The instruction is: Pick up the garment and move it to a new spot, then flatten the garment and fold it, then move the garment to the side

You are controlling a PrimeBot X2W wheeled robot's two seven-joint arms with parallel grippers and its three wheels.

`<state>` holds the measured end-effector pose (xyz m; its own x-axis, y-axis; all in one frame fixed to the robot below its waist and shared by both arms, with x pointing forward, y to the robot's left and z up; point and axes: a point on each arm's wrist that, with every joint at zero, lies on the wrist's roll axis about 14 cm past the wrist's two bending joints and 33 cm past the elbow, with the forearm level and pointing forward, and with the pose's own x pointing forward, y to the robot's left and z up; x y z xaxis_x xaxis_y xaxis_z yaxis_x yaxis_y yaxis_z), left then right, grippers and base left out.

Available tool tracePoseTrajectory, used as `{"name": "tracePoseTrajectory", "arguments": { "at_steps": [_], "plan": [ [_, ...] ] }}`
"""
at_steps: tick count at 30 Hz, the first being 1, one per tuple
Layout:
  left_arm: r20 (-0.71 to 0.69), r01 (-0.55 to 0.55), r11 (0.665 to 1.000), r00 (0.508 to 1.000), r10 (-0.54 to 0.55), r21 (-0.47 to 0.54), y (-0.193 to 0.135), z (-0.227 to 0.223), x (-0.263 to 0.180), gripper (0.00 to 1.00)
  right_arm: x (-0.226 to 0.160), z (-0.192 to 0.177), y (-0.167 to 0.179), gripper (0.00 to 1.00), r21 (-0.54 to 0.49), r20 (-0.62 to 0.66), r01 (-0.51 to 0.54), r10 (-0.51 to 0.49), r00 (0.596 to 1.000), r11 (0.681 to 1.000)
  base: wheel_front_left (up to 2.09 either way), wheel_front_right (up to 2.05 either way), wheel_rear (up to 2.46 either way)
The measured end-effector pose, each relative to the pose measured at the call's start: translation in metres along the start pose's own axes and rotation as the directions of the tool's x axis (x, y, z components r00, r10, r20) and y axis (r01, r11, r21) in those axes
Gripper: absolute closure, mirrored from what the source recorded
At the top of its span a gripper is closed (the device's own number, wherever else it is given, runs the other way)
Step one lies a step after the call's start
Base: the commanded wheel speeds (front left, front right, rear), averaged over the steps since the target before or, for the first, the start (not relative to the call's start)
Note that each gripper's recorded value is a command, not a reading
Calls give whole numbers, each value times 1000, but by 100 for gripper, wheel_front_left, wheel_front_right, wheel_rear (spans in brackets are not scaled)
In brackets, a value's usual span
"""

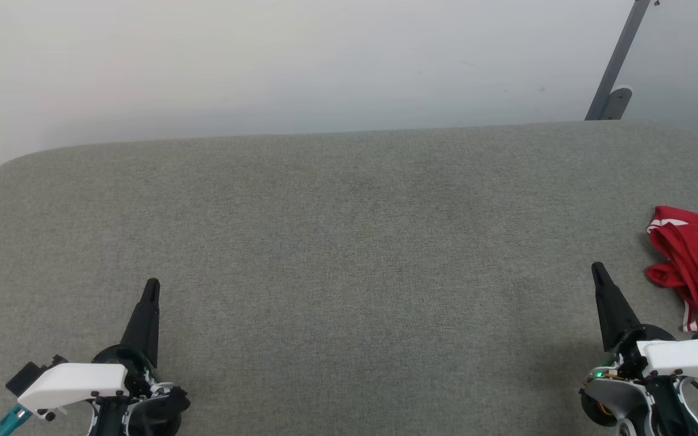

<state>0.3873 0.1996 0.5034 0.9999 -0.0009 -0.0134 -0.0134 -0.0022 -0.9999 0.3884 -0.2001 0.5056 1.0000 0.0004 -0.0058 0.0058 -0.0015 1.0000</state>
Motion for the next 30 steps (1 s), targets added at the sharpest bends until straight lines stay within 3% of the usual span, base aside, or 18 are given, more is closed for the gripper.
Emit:
{"name": "tracePoseTrajectory", "arguments": {
  "at_steps": [30],
  "plan": [
    [2, 0, 1000, 1000, 0, -4, 0, 1, 0, 100, 0, 0, 0, 100, 0, 0, 0, 0, 1000, 1000, 0, 0, 0]
  ]
}}
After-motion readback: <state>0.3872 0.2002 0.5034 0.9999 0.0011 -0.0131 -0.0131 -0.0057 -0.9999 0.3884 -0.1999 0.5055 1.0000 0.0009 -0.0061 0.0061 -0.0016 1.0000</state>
